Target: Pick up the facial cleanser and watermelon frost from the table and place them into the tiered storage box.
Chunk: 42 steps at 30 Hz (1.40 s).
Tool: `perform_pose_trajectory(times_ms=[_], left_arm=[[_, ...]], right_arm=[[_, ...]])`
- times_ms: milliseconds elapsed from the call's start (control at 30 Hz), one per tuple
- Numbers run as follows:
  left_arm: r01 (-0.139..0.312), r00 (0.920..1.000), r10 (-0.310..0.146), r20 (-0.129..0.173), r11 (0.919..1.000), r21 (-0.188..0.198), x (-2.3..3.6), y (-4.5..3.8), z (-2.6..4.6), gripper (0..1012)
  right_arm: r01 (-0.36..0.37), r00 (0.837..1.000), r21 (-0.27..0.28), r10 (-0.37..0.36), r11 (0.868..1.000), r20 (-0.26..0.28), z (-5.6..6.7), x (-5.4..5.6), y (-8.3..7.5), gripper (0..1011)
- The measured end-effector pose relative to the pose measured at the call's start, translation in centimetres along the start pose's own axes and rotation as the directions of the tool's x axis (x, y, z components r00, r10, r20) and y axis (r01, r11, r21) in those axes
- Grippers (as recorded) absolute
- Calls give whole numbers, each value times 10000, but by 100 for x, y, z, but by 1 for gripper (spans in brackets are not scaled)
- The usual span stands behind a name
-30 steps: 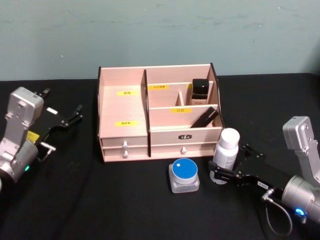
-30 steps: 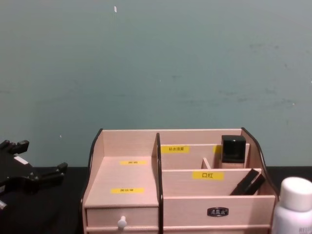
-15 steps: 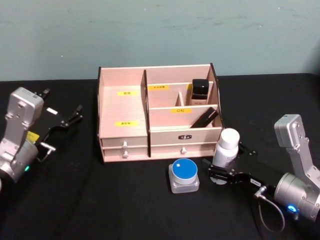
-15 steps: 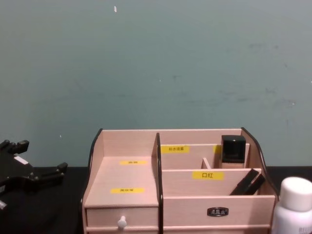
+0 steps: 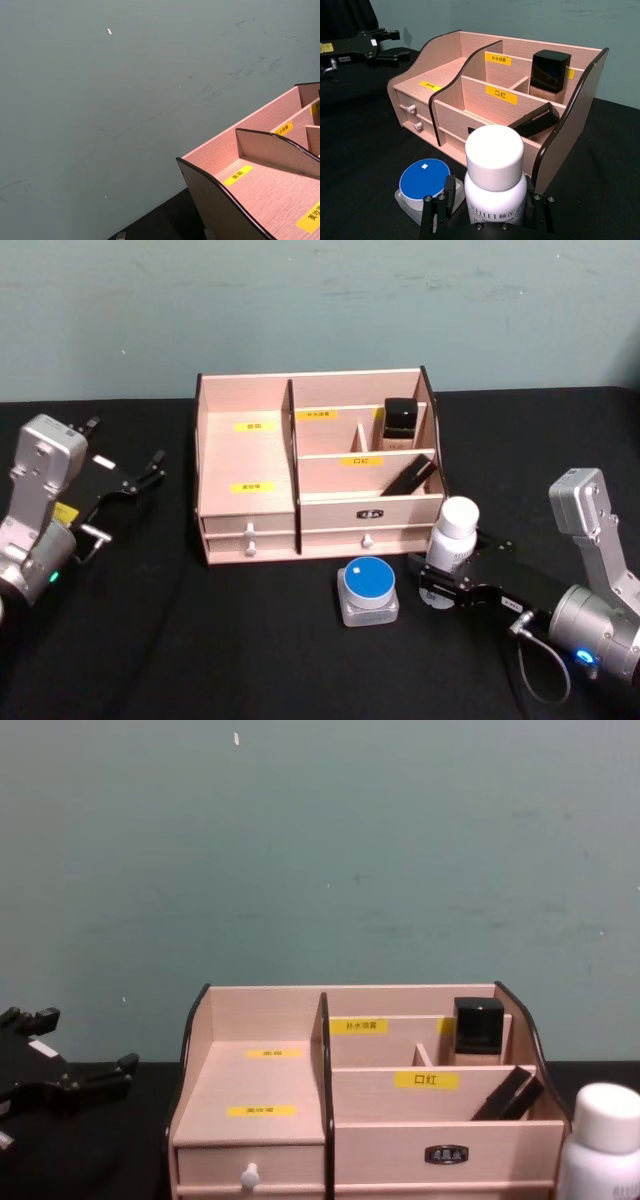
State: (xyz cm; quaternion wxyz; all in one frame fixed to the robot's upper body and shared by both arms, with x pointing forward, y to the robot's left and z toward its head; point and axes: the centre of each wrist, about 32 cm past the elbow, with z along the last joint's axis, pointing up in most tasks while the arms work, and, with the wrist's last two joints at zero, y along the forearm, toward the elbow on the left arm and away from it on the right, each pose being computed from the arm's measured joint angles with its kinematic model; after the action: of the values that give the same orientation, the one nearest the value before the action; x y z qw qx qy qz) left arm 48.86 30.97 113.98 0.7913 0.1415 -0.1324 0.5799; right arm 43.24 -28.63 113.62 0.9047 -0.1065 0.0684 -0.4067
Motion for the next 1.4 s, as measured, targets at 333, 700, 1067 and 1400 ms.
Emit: perform_pose_trajectory(times_ms=[333,700,1067,1400], left_arm=[[0,10000,0,0,10000,1,0,0,0,1002],[0,10000,0,0,10000,-1,0,0,0,1001],[0,10000,0,0,10000,1,0,0,0,1001],[0,10000,0,0,10000,0,0,0,0,1001]], right_arm=[[9,10000,3,-9,10000,-11,0,2,-4,603],[6,10000,14,-6,10000,-19,0,2,-5,603],[76,9997,433,-85,9990,211,113,-21,-88,603],[-337,9987,1105,292,9933,416,469,-76,-82,603]])
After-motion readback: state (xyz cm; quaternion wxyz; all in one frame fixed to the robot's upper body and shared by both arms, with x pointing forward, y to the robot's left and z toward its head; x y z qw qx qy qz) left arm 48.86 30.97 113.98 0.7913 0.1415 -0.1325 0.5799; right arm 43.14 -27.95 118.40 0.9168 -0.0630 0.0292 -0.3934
